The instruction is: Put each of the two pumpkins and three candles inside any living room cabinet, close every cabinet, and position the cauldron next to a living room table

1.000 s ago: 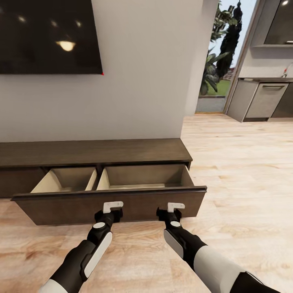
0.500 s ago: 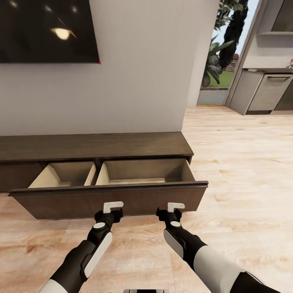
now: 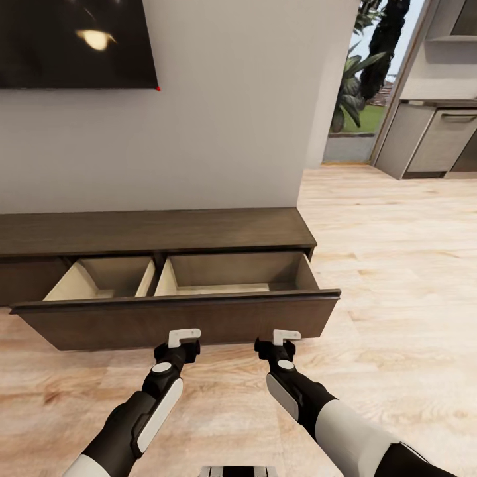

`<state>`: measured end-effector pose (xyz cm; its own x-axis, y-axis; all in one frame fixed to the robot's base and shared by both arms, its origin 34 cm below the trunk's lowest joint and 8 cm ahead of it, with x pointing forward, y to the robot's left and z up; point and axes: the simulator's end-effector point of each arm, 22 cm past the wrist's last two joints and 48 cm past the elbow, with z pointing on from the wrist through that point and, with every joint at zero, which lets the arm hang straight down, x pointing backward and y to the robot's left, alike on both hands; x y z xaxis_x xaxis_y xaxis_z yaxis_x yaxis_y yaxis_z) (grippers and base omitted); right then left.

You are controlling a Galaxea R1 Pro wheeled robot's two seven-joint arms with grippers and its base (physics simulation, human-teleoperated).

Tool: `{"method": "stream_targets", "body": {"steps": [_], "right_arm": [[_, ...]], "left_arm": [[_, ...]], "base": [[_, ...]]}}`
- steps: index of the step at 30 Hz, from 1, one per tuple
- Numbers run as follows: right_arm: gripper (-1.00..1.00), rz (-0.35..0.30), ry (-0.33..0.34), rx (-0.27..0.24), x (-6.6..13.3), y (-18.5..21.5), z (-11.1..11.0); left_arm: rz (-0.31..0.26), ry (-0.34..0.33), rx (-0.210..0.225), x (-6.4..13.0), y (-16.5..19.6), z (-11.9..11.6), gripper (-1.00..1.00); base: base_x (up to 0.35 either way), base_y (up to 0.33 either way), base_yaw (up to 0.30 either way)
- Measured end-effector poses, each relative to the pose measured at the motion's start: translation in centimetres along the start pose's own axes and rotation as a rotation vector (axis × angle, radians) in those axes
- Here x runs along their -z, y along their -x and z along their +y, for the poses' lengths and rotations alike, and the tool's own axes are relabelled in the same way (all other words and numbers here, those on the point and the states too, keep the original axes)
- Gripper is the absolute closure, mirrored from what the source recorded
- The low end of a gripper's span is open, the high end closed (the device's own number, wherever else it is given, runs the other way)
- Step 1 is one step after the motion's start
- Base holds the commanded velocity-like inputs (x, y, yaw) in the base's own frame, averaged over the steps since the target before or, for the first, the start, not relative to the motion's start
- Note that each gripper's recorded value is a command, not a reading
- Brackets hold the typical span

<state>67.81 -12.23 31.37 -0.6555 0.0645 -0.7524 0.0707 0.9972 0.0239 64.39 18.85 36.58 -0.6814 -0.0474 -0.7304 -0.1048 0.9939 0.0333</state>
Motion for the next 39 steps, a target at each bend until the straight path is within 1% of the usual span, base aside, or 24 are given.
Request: {"method": "stream_targets", "body": {"steps": [5, 13, 33, 39], "right_arm": [[-1.0, -0.001, 0.0, -0.001, 0.0, 0.02, 0.0], [-1.0, -0.01, 0.0, -0.004, 0.01, 0.25, 0.01], [-1.0, -0.016, 0.0, -0.005, 0.02, 0.37, 0.0], [-1.0, -0.015, 0.0, -0.005, 0.01, 0.36, 0.01]], "left_arm": [[0.001, -0.002, -0.001, 0.01, -0.07, -0.1, -1.0], [0.001, -0.001, -0.003, 0.01, -0.09, -0.14, -1.0], [0.001, 0.0, -0.007, 0.0, -0.1, -0.04, -1.0], [0.001, 0.0, -0.007, -0.01, -0.11, -0.04, -1.0]], "base": [[0.019, 0.0, 0.0], [0.108, 0.0, 0.0], [0.152, 0.0, 0.0], [0.072, 0.0, 0.0]]}}
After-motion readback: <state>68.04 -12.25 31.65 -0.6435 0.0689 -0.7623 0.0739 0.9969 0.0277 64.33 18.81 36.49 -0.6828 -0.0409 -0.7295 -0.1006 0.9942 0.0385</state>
